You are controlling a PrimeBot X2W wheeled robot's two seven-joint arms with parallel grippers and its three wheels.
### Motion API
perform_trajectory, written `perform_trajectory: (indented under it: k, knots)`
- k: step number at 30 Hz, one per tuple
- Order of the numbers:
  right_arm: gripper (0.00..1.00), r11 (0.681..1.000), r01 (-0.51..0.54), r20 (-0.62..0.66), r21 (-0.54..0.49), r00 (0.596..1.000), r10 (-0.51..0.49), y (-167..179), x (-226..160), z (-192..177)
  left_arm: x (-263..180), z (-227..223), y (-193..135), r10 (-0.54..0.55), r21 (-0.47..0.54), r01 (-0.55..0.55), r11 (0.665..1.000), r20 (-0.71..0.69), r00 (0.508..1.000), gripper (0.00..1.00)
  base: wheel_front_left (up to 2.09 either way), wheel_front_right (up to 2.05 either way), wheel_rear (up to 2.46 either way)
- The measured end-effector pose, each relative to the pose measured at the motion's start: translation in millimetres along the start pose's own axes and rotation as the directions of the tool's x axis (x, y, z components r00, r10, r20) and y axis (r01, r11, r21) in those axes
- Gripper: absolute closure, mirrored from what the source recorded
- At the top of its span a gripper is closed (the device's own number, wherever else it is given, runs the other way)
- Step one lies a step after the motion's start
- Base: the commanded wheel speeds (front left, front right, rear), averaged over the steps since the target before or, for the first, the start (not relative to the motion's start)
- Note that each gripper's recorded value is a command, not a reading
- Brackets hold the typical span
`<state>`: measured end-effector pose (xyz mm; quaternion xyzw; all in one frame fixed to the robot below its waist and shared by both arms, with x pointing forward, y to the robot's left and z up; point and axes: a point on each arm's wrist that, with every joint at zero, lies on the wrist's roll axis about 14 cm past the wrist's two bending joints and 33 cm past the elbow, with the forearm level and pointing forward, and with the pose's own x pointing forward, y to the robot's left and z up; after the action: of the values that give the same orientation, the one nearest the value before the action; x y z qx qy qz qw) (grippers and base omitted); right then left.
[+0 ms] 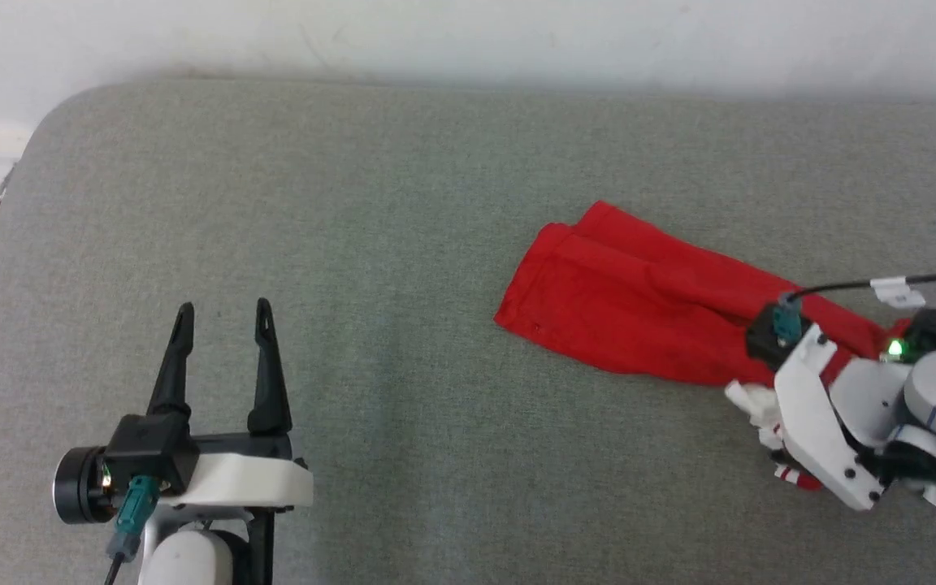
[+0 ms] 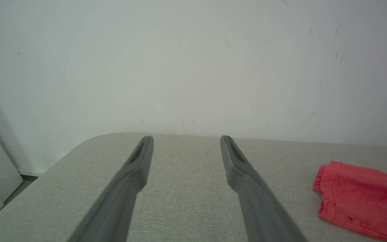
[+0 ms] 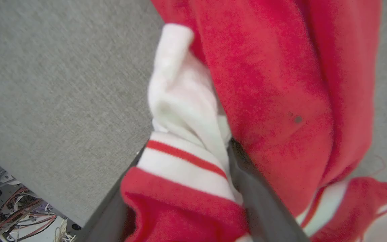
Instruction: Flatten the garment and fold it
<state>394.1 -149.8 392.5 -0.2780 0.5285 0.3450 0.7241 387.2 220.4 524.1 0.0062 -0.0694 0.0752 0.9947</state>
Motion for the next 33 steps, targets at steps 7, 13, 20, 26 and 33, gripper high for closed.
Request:
perform_trajectory:
  k: [7, 13, 20, 26, 33]
  knots:
    - [1.0, 0.999, -0.028, 0.043, 0.047, 0.999, 0.026, 5.2, 11.0, -5.8, 1.3, -4.3, 2.6, 0.012, 0.004, -0.012, 1.0, -0.011, 1.0, 0.0, 0.0, 0.0, 0.0]
    - [1.0, 0.998, -0.058, 0.279, 0.011, 0.959, 0.053, 25.6, -9.6, 30.2, 1.1, 5.1, 0.1, 0.005, -0.003, -0.005, 1.0, 0.015, 1.0, 0.0, 0.0, 0.0, 0.0]
    - [1.0, 0.99, -0.05, 0.542, -0.129, 0.833, 0.113, 50.9, -62.4, 100.4, -1.2, 18.4, 2.6, 0.011, -0.007, -0.011, 1.0, 0.053, 0.999, 0.0, 0.0, 0.0, 0.0]
    - [1.0, 0.961, -0.08, 0.635, -0.265, 0.736, 0.236, 95.0, -66.9, 159.8, -1.5, 17.0, 10.3, 0.034, 0.003, -0.034, 0.999, 0.049, 0.998, 0.0, 0.0, 0.0, 0.0]
    - [1.0, 0.91, -0.151, 0.502, -0.386, 0.793, 0.344, 161.4, -15.0, 176.9, 2.2, 11.7, 21.9, 0.067, 0.018, -0.068, 0.998, 0.034, 0.997, 0.0, 0.0, 0.0, 0.0]
